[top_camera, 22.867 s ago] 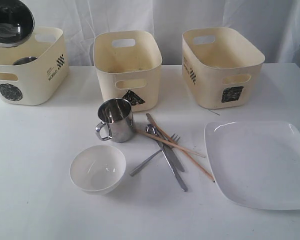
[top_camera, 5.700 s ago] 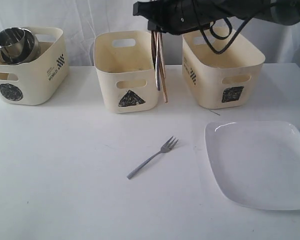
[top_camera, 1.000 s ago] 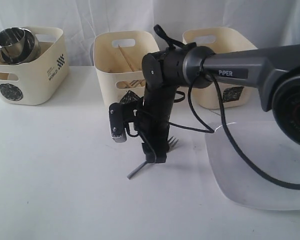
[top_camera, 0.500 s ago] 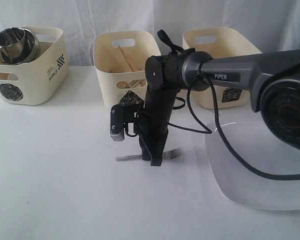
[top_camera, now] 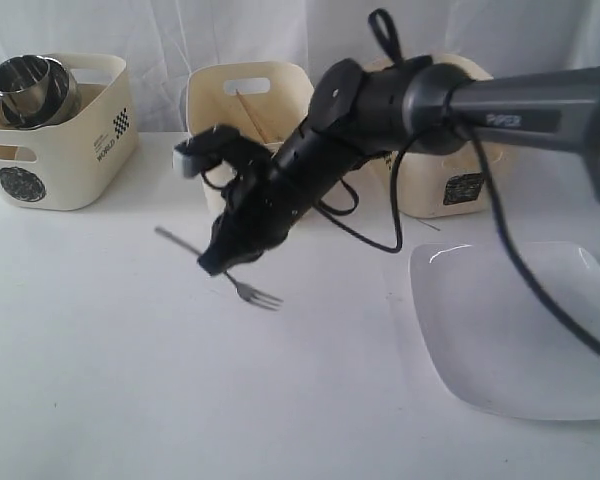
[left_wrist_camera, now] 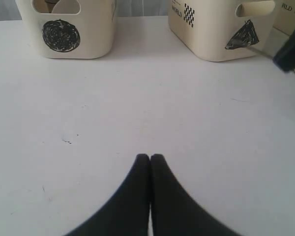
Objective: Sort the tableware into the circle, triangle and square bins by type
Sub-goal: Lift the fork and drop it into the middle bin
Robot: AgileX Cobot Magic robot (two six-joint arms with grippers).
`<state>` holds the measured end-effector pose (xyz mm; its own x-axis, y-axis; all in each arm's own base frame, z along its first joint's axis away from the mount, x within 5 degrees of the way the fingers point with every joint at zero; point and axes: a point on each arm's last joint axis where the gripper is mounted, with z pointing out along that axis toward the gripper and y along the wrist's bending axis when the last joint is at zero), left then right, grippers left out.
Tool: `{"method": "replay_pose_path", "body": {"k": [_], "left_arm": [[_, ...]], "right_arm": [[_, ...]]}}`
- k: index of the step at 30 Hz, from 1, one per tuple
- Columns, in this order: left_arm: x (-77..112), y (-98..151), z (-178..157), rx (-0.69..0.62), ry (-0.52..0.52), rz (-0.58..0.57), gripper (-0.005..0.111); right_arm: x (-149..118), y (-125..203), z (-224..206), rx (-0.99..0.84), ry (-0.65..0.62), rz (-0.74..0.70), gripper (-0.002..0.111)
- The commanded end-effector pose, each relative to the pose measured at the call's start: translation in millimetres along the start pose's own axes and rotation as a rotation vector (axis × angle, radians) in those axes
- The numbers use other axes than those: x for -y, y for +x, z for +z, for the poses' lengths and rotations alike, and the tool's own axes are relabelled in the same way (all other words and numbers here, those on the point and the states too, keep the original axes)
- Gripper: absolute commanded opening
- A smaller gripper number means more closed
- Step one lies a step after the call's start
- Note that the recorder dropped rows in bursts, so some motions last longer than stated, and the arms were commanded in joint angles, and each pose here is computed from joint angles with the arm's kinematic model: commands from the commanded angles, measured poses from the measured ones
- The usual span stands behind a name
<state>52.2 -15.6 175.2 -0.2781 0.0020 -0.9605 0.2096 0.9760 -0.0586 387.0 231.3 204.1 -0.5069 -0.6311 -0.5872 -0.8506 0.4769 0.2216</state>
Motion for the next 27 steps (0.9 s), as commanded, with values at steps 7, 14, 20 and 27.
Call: {"method": "replay_pose_path", "body": {"k": [7,14,20,27], "left_arm": [[0.2,1,0,0.002,0.004,-0.005,0.0],[0.2,1,0,0.002,0.004,-0.005,0.0],[0.2,1,0,0.002,0.004,-0.005,0.0],[0.2,1,0,0.002,0.004,-0.005,0.0]], "right_arm": [[55,5,-106,0.589,0.439,0.532,0.0],[77,-11,-109,0.698,0.475,0.582,0.0],[98,-33,-104,0.759,0.474,0.568,0.0],[119,-47,-87,0.781,0.459,0.548,0.0]]}}
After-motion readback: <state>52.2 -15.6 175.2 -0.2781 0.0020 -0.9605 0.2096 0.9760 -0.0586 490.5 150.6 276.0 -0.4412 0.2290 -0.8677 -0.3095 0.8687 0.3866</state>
